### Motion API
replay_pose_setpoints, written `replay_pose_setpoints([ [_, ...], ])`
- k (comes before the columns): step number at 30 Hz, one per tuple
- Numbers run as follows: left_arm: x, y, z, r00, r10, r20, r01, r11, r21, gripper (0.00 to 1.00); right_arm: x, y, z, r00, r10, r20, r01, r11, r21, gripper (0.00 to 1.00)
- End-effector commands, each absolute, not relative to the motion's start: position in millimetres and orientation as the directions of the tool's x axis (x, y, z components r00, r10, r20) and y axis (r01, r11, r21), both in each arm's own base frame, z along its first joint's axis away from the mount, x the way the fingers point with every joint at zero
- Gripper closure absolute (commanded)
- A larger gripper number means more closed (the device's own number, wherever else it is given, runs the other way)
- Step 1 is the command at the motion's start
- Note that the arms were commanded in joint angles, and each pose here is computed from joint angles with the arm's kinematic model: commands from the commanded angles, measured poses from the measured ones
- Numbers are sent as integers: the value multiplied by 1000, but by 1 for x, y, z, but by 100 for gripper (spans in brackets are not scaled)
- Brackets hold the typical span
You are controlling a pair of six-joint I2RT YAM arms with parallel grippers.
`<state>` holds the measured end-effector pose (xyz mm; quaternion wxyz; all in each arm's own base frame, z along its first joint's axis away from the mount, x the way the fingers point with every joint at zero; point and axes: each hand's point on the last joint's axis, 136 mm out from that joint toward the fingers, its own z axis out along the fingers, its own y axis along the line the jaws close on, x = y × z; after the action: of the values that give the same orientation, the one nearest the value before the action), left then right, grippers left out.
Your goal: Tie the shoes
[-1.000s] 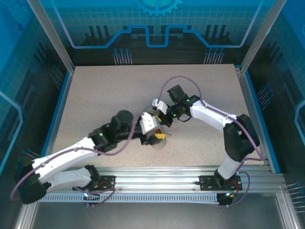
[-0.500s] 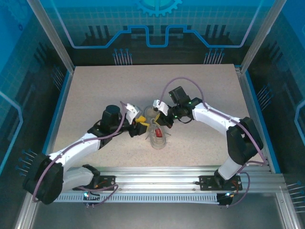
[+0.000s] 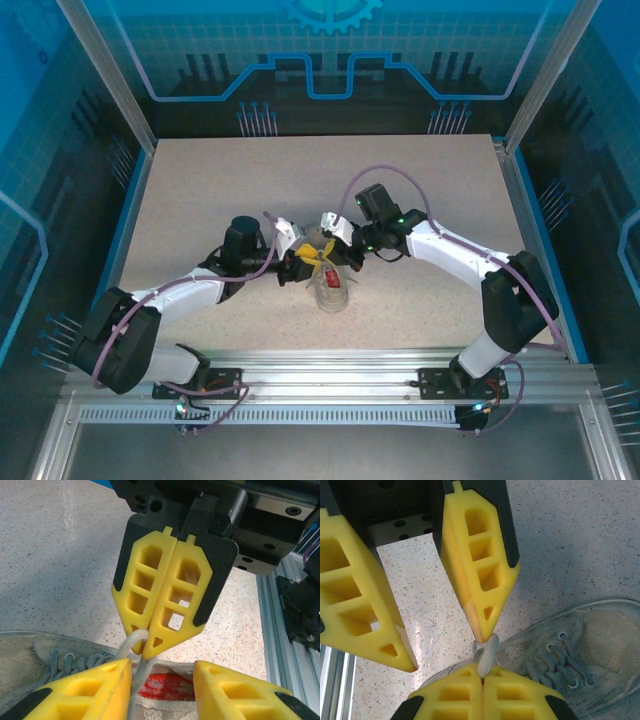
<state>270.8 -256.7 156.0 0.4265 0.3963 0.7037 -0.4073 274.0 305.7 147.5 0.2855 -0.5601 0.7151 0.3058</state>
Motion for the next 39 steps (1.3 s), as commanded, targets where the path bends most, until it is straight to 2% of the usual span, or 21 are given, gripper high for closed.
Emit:
replay_pose_setpoints([
  [1,272,-259,164,-253,226,-941,934,310,-176,63,261,310,153,-163,-616,-771,-986,125,109,100],
  [7,276,-254,159,-176,293,-940,947,310,-81,57,256,309,152,-135,-626,-768,-991,99,94,100],
  [13,280,-250,164,-119,330,-936,952,307,-13,56,255,308,152,-119,-638,-761,-993,90,79,100],
  [20,277,-256,160,-118,364,-924,970,241,-29,60,255,310,154,-108,-634,-766,-994,75,79,100],
  [24,278,-260,162,-106,369,-923,975,219,-25,66,254,311,154,-106,-635,-765,-994,69,81,100],
  [29,276,-263,155,-106,395,-912,980,197,-29,67,254,310,154,-100,-638,-764,-995,64,78,100],
  [30,275,-264,154,-108,398,-911,981,192,-32,69,253,310,153,-101,-640,-762,-995,62,79,100],
  [32,272,-265,154,-105,403,-909,983,179,-34,79,253,310,153,-98,-641,-761,-995,62,77,100],
  [33,271,-266,154,-104,405,-909,984,175,-34,86,253,310,153,-101,-641,-761,-995,64,78,100],
  [34,271,-266,155,-102,405,-909,984,175,-33,97,254,310,152,-102,-643,-759,-995,67,77,100],
  [36,270,-267,157,-95,403,-910,984,175,-25,100,256,310,153,-109,-644,-758,-994,81,75,100],
  [37,269,-266,158,-92,399,-912,984,179,-21,100,259,309,155,-119,-641,-758,-993,96,74,94],
  [39,268,-264,159,-85,392,-916,981,192,-9,100,264,307,163,-144,-629,-764,-989,126,82,73],
])
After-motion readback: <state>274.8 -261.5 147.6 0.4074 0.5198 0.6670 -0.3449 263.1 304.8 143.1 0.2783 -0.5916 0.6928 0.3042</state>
